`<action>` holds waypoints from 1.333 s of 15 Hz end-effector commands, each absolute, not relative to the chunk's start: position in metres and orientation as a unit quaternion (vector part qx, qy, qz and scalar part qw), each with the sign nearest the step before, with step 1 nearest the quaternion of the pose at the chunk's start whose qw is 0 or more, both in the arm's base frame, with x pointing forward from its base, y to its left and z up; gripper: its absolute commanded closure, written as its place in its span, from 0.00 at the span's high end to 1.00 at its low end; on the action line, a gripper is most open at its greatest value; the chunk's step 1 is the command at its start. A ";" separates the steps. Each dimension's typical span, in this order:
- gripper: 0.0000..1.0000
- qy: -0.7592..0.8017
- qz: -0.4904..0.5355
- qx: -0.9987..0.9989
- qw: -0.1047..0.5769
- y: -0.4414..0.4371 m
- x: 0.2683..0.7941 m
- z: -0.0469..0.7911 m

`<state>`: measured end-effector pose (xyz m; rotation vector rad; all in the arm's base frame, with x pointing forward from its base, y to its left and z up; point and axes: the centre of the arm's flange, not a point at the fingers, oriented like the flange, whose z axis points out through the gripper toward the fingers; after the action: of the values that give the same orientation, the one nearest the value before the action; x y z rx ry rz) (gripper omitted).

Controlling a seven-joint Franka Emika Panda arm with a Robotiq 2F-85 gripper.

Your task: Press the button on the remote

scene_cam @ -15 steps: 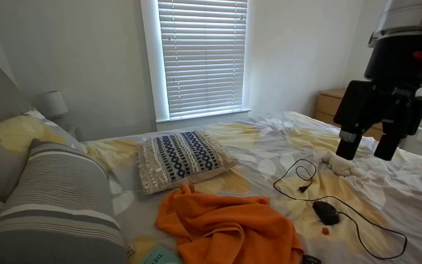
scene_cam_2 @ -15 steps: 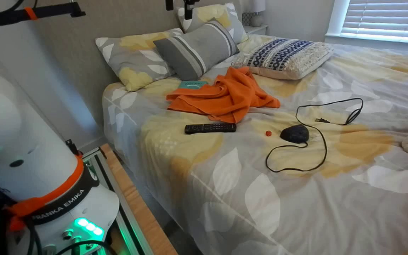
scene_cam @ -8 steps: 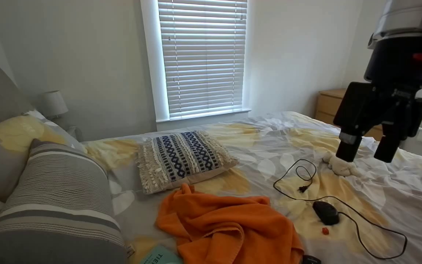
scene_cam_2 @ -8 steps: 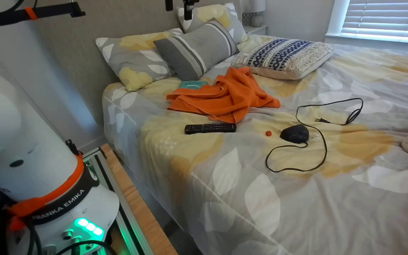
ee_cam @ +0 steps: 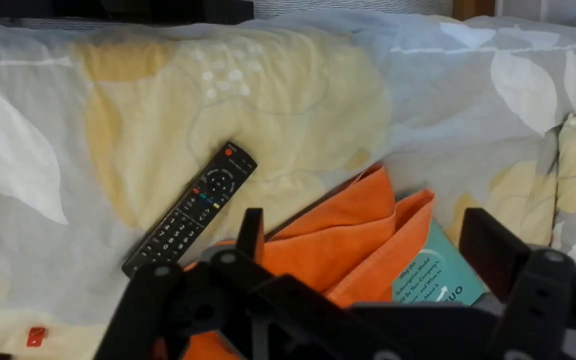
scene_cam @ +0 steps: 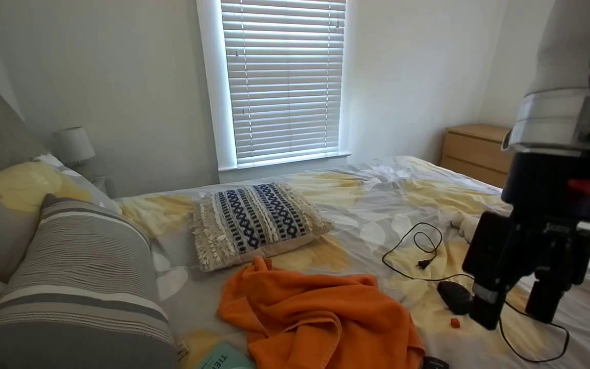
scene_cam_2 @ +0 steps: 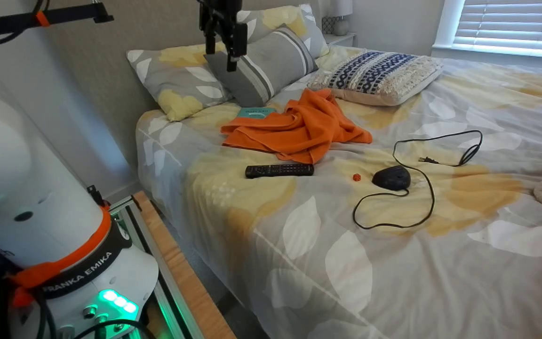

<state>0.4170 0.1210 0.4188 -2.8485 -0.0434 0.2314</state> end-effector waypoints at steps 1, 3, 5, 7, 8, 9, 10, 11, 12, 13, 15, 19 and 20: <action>0.73 -0.014 0.084 -0.984 0.157 0.128 0.416 0.362; 0.58 -0.009 0.082 -0.984 0.156 0.126 0.420 0.336; 0.42 -0.008 0.070 -0.985 0.155 0.126 0.426 0.314; 0.27 -0.001 0.072 -0.984 0.164 0.127 0.431 0.292; 0.20 0.003 0.077 -0.983 0.168 0.127 0.433 0.281; 0.11 0.010 0.091 -0.981 0.173 0.128 0.432 0.270; 0.05 0.015 0.106 -0.979 0.175 0.129 0.430 0.260; 0.00 0.022 0.125 -0.977 0.173 0.128 0.426 0.248; 0.00 0.027 0.138 -0.975 0.171 0.127 0.423 0.238; 0.00 0.029 0.151 -0.974 0.169 0.127 0.420 0.229; 0.00 0.030 0.170 -0.972 0.161 0.125 0.413 0.212; 0.01 0.029 0.169 -0.973 0.155 0.123 0.411 0.214; 0.01 0.029 0.169 -0.973 0.155 0.123 0.411 0.214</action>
<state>0.4115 0.1230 0.2139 -2.7879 0.0844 0.4851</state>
